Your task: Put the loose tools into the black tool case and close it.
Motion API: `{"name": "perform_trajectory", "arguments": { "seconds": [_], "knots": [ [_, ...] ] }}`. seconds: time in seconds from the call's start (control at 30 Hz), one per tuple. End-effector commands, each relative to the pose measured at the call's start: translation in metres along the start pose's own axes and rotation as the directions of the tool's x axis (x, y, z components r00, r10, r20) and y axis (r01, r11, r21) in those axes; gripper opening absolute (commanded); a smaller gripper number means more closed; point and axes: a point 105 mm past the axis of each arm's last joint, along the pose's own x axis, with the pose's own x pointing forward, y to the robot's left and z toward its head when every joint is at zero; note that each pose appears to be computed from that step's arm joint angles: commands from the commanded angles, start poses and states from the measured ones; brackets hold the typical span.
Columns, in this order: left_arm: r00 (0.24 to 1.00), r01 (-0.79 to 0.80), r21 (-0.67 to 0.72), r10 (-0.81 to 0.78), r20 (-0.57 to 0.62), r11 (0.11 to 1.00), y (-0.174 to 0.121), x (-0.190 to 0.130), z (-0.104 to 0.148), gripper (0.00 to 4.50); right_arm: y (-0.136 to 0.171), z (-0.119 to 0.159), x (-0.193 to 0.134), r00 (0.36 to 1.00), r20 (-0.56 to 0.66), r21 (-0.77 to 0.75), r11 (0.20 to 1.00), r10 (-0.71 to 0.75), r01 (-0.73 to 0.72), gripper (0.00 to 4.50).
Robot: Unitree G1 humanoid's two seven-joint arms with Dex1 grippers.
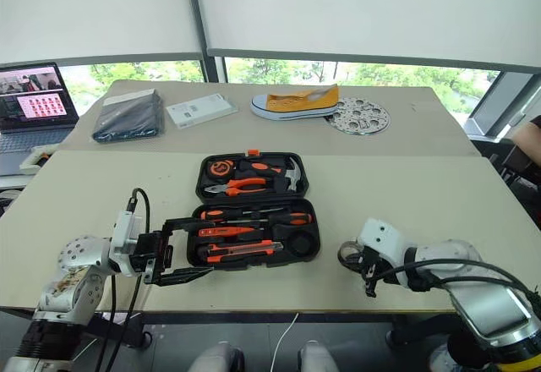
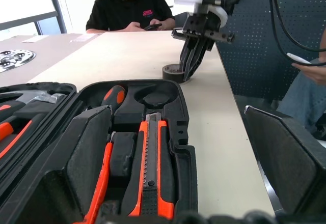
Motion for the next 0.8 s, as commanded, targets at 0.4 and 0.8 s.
{"name": "perform_trajectory", "arguments": {
  "seconds": [0.4,0.8],
  "knots": [
    [0.997,-0.08,0.044,0.079,0.009,0.996,0.001,-0.006,0.009,4.5,0.008,0.053,0.05,0.984,0.088,0.029,0.987,0.155,-0.158,0.1],
    [1.0,0.026,0.015,-0.026,0.007,1.0,-0.015,-0.01,0.015,4.5,0.009,0.043,0.05,0.993,-0.009,-0.019,0.992,0.122,-0.122,1.72]
  ]
}}
